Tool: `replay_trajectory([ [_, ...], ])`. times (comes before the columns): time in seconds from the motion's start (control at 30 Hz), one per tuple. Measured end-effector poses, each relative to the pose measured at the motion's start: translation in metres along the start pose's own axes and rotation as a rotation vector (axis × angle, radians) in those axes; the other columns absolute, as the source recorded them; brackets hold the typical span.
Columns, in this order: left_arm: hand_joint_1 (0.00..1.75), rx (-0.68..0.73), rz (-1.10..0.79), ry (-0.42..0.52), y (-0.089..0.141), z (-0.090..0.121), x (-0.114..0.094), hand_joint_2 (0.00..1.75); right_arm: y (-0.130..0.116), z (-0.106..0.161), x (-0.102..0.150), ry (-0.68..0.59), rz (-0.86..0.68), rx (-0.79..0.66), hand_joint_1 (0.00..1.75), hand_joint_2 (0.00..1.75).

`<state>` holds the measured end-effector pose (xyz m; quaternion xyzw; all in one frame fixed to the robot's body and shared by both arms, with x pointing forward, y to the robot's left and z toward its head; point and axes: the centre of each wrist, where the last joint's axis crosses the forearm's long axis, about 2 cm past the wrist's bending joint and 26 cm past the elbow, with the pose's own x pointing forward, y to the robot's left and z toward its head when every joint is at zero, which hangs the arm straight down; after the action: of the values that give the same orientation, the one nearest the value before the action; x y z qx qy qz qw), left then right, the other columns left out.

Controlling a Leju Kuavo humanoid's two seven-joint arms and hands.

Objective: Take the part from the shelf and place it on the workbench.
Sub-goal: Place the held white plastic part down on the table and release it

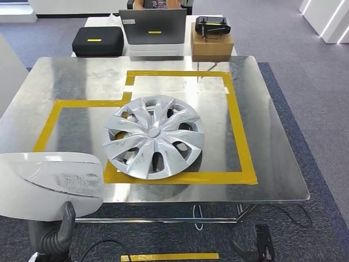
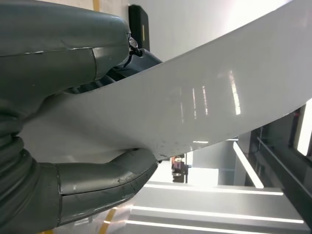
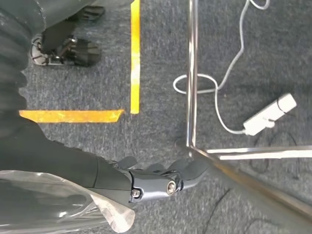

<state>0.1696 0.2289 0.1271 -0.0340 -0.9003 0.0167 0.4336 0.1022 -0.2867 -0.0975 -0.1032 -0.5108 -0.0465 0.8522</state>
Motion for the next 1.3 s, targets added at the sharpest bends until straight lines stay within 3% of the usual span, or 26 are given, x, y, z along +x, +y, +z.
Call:
replay_trajectory([
  [0.5, 1.75, 0.005, -0.021, -0.006, 0.001, -0.001, 0.0, 1.75, 0.0, 0.0, 0.0, -0.002, -0.008, -0.014, 0.0, 1.75],
  [0.67, 1.75, 0.063, -0.107, -0.006, 0.008, -0.001, -0.001, 1.75, 0.0, 0.002, -0.001, 0.003, -0.012, -0.023, 0.0, 1.75],
  [0.77, 1.75, 0.146, -0.171, 0.002, 0.026, -0.001, -0.003, 1.75, -0.002, 0.004, -0.004, 0.011, -0.011, -0.026, 0.0, 1.75],
  [0.97, 1.75, 0.308, -0.355, 0.01, 0.085, 0.002, -0.003, 1.75, -0.003, 0.008, -0.007, 0.02, -0.008, -0.025, 0.0, 1.75],
  [1.2, 1.75, 0.373, -0.468, 0.027, 0.11, 0.008, 0.0, 1.75, -0.003, 0.008, -0.008, 0.02, -0.005, -0.02, 0.0, 1.75],
  [1.3, 1.75, 0.386, -0.57, 0.062, 0.132, 0.007, 0.001, 1.75, -0.003, 0.008, -0.007, 0.018, -0.014, -0.007, 0.0, 1.75],
])
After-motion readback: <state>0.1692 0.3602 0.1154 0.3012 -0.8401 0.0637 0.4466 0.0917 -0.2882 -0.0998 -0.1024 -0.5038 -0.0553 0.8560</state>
